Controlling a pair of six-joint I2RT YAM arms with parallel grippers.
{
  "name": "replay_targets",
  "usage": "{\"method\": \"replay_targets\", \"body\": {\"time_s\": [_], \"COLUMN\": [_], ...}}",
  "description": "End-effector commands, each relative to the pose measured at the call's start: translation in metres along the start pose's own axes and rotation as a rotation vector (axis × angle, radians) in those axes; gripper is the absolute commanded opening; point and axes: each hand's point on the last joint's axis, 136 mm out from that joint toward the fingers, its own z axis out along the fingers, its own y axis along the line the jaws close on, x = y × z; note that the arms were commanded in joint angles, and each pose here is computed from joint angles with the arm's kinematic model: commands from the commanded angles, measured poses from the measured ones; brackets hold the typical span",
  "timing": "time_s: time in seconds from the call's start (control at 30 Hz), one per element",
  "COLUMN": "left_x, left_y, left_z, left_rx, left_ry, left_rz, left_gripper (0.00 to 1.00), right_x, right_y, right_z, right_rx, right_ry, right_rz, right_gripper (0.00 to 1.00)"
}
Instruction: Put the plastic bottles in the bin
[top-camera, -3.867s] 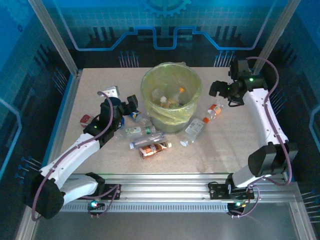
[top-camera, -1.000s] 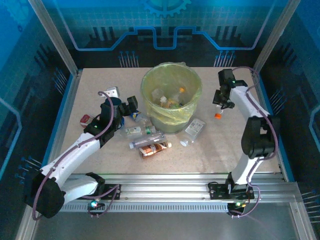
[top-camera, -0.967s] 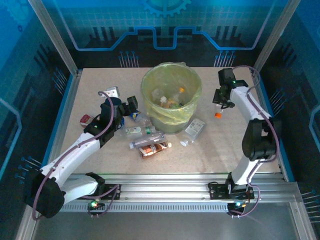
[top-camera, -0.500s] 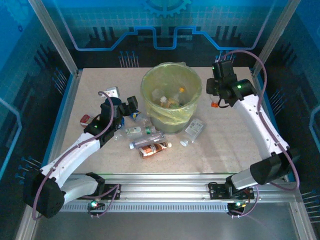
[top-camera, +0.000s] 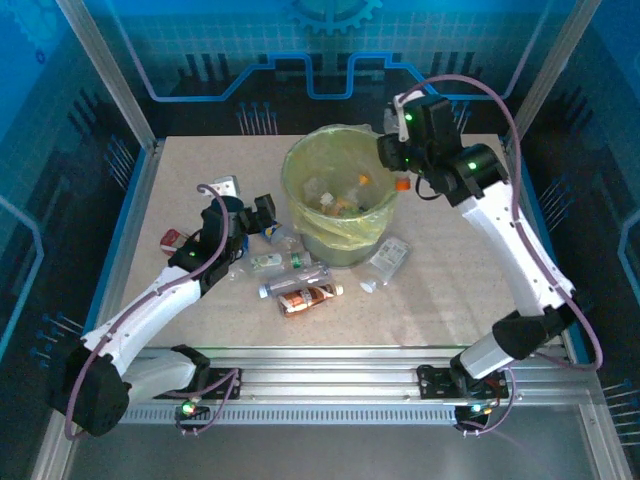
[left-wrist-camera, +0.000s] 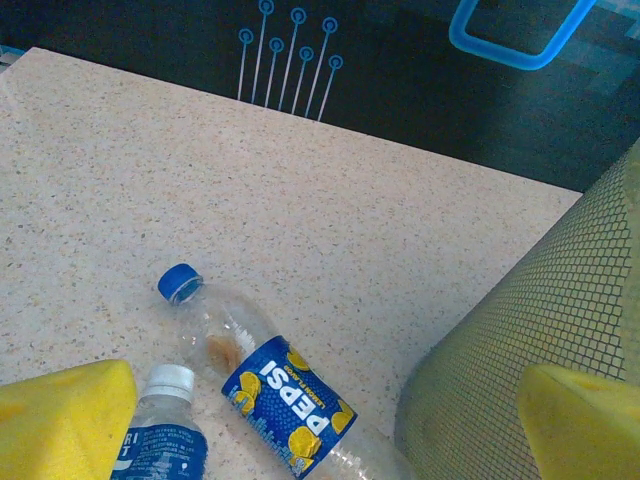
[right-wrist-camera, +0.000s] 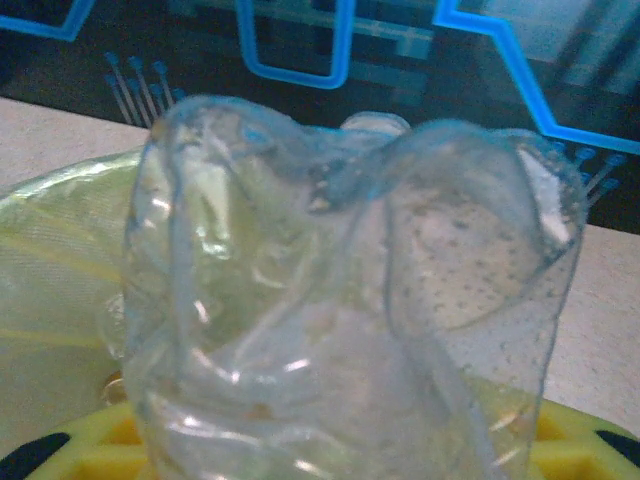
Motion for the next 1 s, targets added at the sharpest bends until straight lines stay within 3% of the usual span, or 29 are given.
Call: {"method": "replay_targets", "body": {"time_s": [0.0,0.37,0.63,0.97], "left_x": [-0.007,-0.005,-0.006,-0.007], "left_y": [0.003,0.006,0.006,0.006], "left_z": [-0.005,-0.006,-0.006,-0.006], "left_rx": [-0.003,-0.013,-0.014,-0.013], "left_ry": [-0.026,-0.026,-0.029,-0.028], "left_rz": [-0.031,-0.025,-0.022,-0.022], "left_gripper": [0.99,0.99,0.99,0.99], "right_x": [-0.002,0.028,0.055,0.071], "right_y": [0.029,0.059,0.06,0.054], "right_z": [0.016,0.075,0.093,0.101], "right_rx": [-0.093,-0.13,-0.088,-0.04], "right_ry": [0.025,0.212,0.301,0.345], "right_rz": [-0.071,-0.164,-0.193,-0.205], "right_gripper": [0.43,0.46,0.5,0.72]}}
